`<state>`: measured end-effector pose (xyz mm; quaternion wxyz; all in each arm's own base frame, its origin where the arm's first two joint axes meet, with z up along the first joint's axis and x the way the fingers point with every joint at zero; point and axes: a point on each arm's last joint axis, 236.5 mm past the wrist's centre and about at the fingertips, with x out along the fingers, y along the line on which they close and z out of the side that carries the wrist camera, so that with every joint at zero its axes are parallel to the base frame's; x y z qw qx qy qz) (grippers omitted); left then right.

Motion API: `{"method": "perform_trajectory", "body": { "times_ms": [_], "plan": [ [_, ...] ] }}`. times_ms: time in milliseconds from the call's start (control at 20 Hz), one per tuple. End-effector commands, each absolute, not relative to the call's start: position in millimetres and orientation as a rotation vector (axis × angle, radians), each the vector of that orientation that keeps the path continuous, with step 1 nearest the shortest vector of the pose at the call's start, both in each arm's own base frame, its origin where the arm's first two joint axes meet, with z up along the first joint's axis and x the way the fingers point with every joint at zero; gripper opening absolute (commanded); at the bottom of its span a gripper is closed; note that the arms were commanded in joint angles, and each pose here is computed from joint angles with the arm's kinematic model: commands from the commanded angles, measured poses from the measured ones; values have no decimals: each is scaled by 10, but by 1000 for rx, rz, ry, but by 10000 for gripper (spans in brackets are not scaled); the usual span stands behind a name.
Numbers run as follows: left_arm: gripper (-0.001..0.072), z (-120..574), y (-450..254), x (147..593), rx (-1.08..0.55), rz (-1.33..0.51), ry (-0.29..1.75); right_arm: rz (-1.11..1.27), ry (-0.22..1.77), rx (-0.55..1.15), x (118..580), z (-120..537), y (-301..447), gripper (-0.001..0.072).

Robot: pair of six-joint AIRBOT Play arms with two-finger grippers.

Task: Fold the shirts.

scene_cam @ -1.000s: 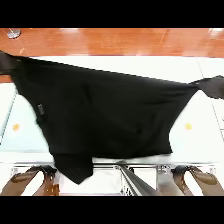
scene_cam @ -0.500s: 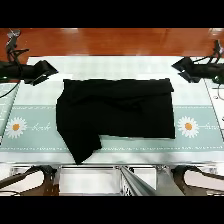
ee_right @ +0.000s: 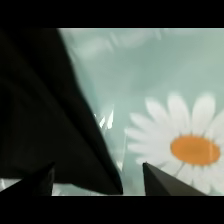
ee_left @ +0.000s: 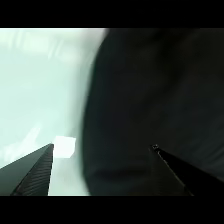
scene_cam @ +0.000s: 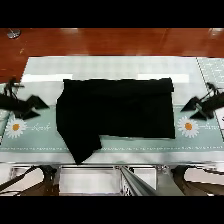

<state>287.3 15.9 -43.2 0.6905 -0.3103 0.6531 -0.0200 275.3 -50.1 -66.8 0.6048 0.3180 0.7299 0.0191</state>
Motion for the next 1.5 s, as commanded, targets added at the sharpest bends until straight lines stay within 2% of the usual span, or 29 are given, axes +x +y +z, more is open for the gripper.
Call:
{"method": "perform_trajectory", "body": {
  "times_ms": [0,100,300,350,450,500,550,1050,1100,1150,1200,1300,1400,1450],
  "plan": [
    [699,-809,-54,2306,-765,-24,1574,23,1814,786,2132,-989,-265,616],
    [699,-894,-155,2215,-796,-42,1589,40,1805,858,2071,-1081,-67,615],
    [699,-901,-256,2317,-855,-66,1534,87,1831,785,2017,-1227,226,615],
    [699,-892,-267,2355,-867,-67,1519,102,1819,762,2070,-1243,299,588],
    [699,-880,-294,2400,-875,-78,1502,143,1765,765,2248,-1222,479,311],
    [699,-883,-311,2401,-868,-83,1504,195,1734,760,2335,-1163,556,89],
    [699,-886,-329,2405,-853,-94,1504,226,1689,766,2449,-1079,606,18],
    [696,-970,-717,2479,-759,-178,1491,234,1150,591,3582,446,301,18],
    [566,-972,-766,2537,-739,-186,1472,234,1099,573,3649,631,279,18],
    [93,-908,-813,2649,-745,-199,1437,234,1054,553,3702,818,257,18],
    [33,-750,-873,2815,-788,-226,1385,240,994,526,3758,1059,238,17],
    [32,12,-1026,3320,-839,-399,1172,235,867,457,3822,1615,185,17],
    [32,1251,-1071,3760,-819,-557,846,243,713,377,3766,2317,189,18],
    [32,1890,-1038,3843,-772,-598,695,253,647,344,3685,2620,221,18]
  ]
}}
